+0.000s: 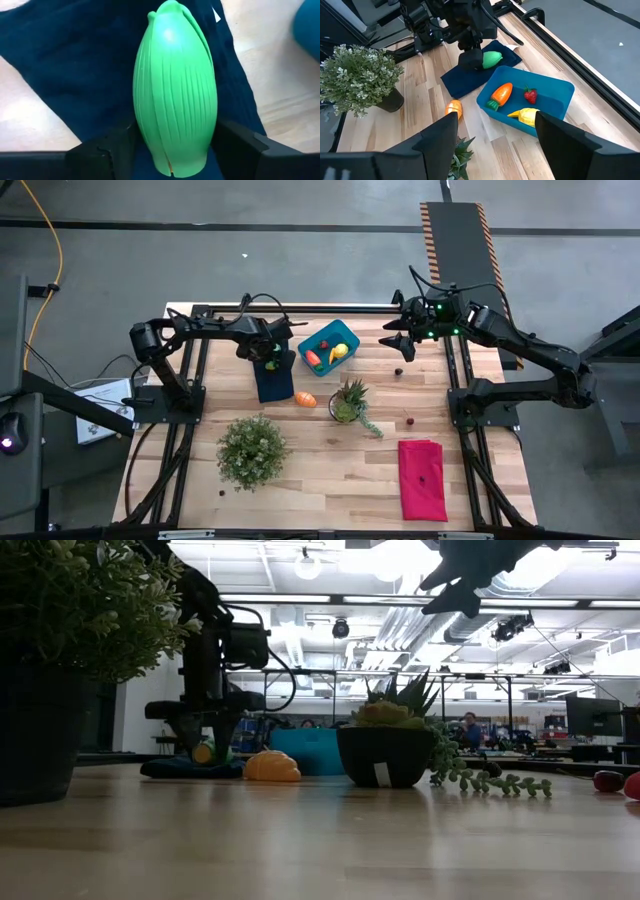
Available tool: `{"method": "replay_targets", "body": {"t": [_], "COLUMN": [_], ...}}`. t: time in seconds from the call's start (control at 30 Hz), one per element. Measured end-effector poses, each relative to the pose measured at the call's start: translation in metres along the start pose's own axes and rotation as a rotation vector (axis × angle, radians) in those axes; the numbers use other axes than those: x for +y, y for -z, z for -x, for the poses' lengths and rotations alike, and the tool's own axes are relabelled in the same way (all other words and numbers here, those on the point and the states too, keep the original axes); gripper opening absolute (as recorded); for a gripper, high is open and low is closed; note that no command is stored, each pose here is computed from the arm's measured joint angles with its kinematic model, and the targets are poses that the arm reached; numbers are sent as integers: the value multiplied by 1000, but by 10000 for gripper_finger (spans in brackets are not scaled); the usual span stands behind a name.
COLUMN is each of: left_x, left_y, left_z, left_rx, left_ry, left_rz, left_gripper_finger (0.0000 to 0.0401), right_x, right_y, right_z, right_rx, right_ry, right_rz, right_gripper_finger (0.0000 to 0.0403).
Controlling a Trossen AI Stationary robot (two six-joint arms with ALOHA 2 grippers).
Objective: Pick and placing Produce into tupperware
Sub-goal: Put the green corn into the blue bin
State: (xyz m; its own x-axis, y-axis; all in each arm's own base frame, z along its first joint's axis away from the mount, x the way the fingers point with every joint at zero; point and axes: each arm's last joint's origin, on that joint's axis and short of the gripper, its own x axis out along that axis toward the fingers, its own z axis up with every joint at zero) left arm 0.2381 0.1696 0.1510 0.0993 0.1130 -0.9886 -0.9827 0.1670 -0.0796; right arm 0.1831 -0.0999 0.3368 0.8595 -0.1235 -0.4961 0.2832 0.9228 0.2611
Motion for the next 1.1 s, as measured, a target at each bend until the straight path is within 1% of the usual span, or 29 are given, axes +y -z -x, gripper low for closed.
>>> {"method": "replay_targets", "body": {"t": [0.2, 0.5, 0.73, 0.93, 1.1], "left_x": [-1, -1, -1, -3, -10], "left_y": [-1, -1, -1, -4, -12], "left_z": [0, 0, 1, 12, 27], "left_rx": [-12, -13, -16, -51, -89], "left_ry": [8, 10, 12, 39, 61], "left_rz": [1, 1, 1, -1, -35], "left_gripper_finger": [192, 205, 193, 195, 197], "right_x": [0, 0, 0, 0, 0], "right_y": [0, 0, 0, 0, 0], "right_z": [0, 0, 0, 0, 0], "right_rx": [0, 0, 0, -1, 0], "right_ry": [0, 1, 1, 1, 1], "right_rz": [0, 0, 0, 0, 0], "right_gripper_finger": [256, 256, 256, 256, 256]}}
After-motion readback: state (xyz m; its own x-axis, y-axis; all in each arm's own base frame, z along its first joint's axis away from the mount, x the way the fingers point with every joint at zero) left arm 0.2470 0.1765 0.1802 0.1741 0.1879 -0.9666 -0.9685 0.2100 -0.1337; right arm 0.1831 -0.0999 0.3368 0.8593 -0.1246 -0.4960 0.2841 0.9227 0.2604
